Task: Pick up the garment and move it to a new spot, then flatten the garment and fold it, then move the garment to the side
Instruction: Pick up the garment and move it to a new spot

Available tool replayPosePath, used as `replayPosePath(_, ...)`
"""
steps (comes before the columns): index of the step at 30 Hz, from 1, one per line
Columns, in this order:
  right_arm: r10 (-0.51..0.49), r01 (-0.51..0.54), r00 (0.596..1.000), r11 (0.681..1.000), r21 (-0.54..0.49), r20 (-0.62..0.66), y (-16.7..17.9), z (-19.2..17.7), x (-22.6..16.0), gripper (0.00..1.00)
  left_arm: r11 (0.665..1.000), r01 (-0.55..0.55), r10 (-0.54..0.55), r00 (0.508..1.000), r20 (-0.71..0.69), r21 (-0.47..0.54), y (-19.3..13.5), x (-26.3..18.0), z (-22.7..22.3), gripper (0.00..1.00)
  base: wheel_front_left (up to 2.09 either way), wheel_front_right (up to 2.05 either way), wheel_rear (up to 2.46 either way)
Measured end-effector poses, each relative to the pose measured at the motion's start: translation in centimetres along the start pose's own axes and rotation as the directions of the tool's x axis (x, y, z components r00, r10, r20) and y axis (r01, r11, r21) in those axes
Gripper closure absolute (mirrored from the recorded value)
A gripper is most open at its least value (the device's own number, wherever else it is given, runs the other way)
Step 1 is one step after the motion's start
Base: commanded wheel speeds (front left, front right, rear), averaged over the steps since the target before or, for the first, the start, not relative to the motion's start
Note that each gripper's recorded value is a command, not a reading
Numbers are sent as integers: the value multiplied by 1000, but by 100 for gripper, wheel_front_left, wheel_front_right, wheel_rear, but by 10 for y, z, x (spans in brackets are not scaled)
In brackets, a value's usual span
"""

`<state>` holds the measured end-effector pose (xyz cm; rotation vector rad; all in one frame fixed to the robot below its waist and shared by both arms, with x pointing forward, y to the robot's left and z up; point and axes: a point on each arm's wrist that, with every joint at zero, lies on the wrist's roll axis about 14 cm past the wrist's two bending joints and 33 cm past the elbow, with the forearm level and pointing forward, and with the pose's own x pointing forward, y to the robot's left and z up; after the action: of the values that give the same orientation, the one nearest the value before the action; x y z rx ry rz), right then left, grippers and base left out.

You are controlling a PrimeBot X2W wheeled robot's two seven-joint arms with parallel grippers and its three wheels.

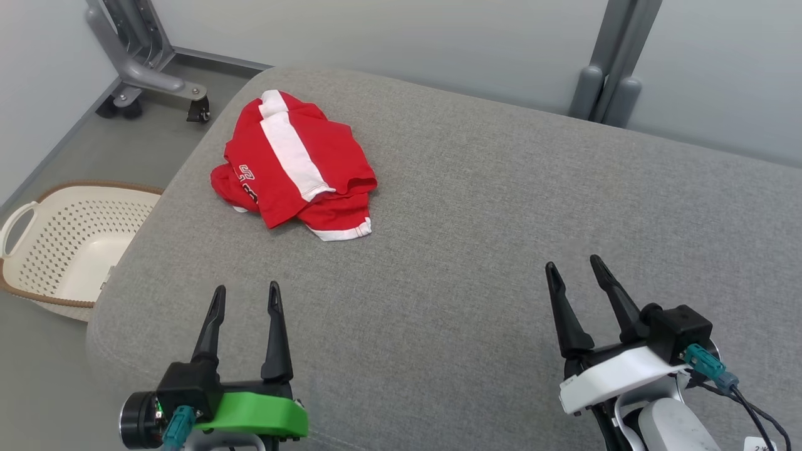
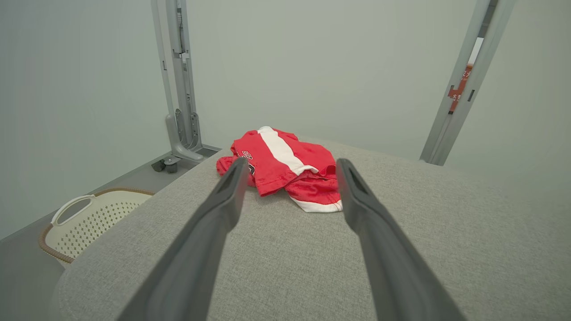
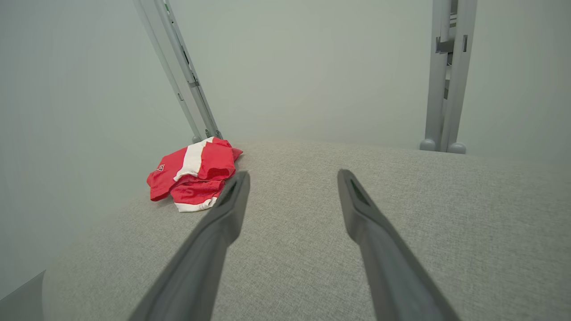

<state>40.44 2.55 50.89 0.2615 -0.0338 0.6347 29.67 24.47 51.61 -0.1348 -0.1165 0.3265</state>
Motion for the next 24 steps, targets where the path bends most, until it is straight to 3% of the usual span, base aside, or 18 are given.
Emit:
replayPosePath(13, -18, 18, 1000, 1000, -17, -8, -18, -5, 3, 0, 1000, -8, 8, 1000, -10, 9, 2, 18, -3, 0, 0, 0, 0)
replayPosePath(20, -30, 32, 999, 996, -87, 30, -52, 7, 16, 0, 1000, 19, -18, 999, -32, 24, 0, 61, -12, 0, 0, 0, 0)
replayPosePath(24, -34, 40, 998, 990, -136, 49, -75, 14, 24, 0, 997, 35, -27, 992, -123, 66, 2, 88, -41, 0, 0, 0, 0)
